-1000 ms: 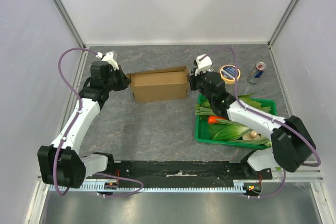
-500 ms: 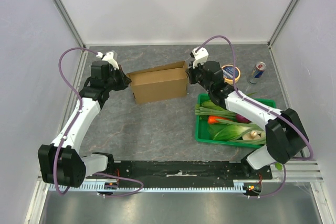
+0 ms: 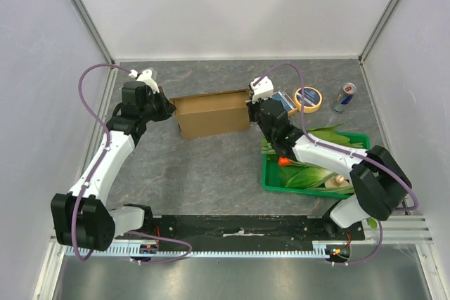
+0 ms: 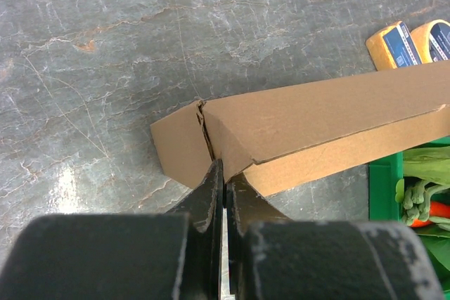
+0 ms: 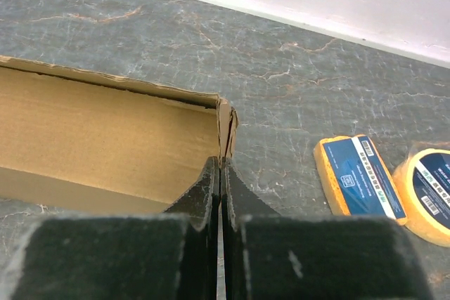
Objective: Fold the paper box
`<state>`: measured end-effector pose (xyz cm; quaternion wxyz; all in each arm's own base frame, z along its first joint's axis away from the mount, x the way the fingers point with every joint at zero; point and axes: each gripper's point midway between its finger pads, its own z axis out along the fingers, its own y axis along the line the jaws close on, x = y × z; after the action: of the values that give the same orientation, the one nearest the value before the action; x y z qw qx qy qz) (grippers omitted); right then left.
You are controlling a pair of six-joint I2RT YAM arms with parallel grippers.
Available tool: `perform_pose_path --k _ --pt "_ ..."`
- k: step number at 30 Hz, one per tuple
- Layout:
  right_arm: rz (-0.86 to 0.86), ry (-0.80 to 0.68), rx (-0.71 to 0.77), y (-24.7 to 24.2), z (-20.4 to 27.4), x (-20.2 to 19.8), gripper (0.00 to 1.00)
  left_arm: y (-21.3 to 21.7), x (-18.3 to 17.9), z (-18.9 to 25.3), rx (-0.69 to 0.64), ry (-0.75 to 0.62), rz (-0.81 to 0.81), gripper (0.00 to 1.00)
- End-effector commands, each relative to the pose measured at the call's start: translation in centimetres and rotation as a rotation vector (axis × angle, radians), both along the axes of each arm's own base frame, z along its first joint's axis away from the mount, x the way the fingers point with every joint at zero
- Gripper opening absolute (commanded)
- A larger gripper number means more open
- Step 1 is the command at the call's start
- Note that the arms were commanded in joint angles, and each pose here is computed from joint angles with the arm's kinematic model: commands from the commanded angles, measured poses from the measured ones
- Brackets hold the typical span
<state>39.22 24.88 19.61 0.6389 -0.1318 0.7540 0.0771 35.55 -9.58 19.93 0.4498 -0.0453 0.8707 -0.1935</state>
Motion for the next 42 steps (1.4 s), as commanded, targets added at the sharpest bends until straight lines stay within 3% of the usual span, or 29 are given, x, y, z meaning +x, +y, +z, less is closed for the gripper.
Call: perform_pose_path --k 1,8,11,12,14,15,18,20,23,27,31,36,42 --pt "0.029 0.231 -0.223 -3.5 -8.6 -1.8 0.0 0.1 -1.9 -3.2 0.019 0.135 0.004 0.02" --pt "0.175 0.281 -0.122 -0.5 -7.3 -2.1 0.0 -0.3 -1.7 -2.8 -0.001 0.133 -0.012 0.04" --pt "0.198 0.315 -0.014 0.9 -3.5 -2.1 0.25 -0.2 -1.7 -3.0 0.005 0.135 -0.009 0.03" --pt "0.198 0.396 -0.041 0.5 -4.1 -3.0 0.39 -0.2 -1.7 -3.0 0.007 0.136 -0.011 0.03" --pt "0.198 0.411 -0.023 0.7 -1.4 -3.1 0.52 -0.2 -1.6 -3.0 0.009 0.137 -0.012 0.02" --pt "0.207 0.391 -0.001 0.5 0.2 -3.4 0.67 -0.2 -1.7 -2.8 0.009 0.133 -0.014 0.02" --pt "0.237 0.377 0.082 0.1 3.0 -3.4 0.87 -0.2 -1.6 -2.6 0.012 0.126 -0.013 0.02" --pt "0.144 0.418 0.217 -1.2 4.5 -1.9 0.92 -0.2 -1.6 -2.4 0.009 0.123 -0.017 0.02" --pt "-0.031 0.563 0.529 -2.1 5.0 0.3 0.97 -0.2 -1.7 -2.3 0.009 0.123 -0.017 0.02" --pt "-0.02 0.629 0.763 -0.3 5.6 3.0 0.98 -0.3 -1.7 -2.4 0.009 0.125 -0.018 0.02" --pt "0.069 0.674 0.859 2.1 5.5 3.4 0.98 -0.3 -1.8 -2.5 0.009 0.126 -0.019 0.02" --pt "0.075 0.692 0.875 2.2 3.7 3.0 0.95 -0.4 -1.7 -2.6 0.006 0.13 -0.021 0.02" --pt "0.06 0.691 0.88 1.5 0.9 2.0 0.81 -0.3 -1.8 -3.0 0.005 0.133 -0.018 0.02"
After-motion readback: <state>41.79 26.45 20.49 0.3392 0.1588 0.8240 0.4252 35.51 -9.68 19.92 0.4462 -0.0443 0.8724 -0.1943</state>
